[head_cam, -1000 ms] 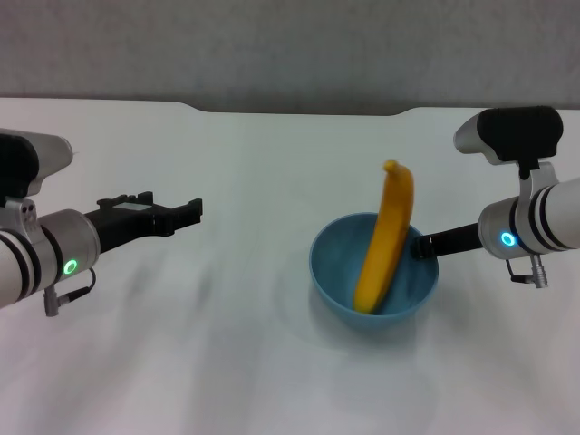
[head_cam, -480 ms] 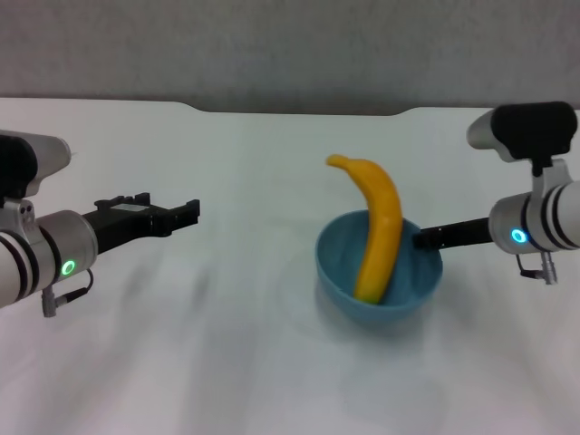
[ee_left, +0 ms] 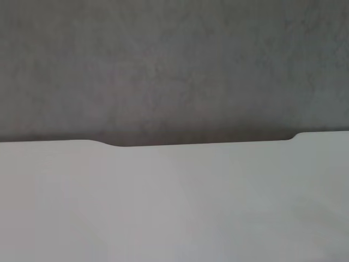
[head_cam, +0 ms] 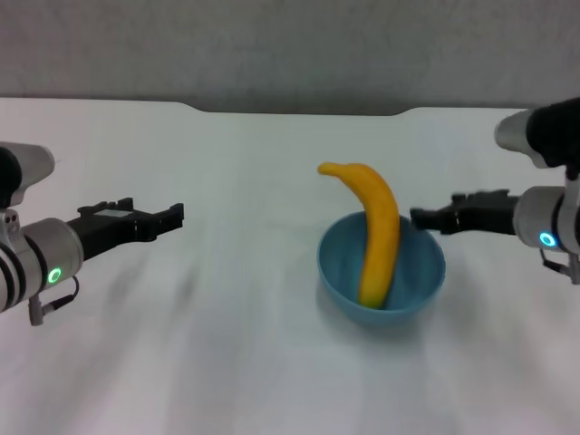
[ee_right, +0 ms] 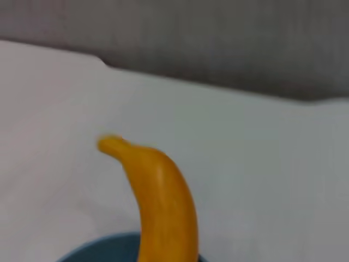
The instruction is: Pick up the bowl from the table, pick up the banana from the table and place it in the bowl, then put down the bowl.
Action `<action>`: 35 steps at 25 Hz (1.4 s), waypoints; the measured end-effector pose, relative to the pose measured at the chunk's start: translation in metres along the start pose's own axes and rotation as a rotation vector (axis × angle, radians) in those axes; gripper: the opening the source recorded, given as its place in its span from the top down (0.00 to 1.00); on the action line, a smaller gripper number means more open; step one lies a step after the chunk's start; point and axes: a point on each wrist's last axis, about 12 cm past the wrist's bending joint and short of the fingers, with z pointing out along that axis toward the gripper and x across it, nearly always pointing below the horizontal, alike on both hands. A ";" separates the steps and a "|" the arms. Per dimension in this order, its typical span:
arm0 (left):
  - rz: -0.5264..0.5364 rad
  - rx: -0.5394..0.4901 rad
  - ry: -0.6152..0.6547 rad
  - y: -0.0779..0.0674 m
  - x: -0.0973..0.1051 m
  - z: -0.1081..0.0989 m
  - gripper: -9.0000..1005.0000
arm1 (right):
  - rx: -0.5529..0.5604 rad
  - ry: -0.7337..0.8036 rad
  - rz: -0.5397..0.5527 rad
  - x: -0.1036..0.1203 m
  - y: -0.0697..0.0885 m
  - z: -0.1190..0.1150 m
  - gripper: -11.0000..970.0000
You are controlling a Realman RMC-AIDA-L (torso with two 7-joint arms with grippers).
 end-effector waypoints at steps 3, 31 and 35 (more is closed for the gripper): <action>0.006 -0.015 -0.004 0.003 0.004 -0.004 0.13 | 0.042 -0.104 -0.048 0.003 0.004 -0.014 0.41; 0.001 -0.047 -0.108 0.021 0.038 0.005 0.14 | 0.529 -0.573 0.009 0.106 -0.034 -0.036 0.09; 0.033 -0.042 -0.150 0.021 0.040 0.002 0.14 | 0.507 -0.667 0.027 0.124 -0.043 -0.044 0.09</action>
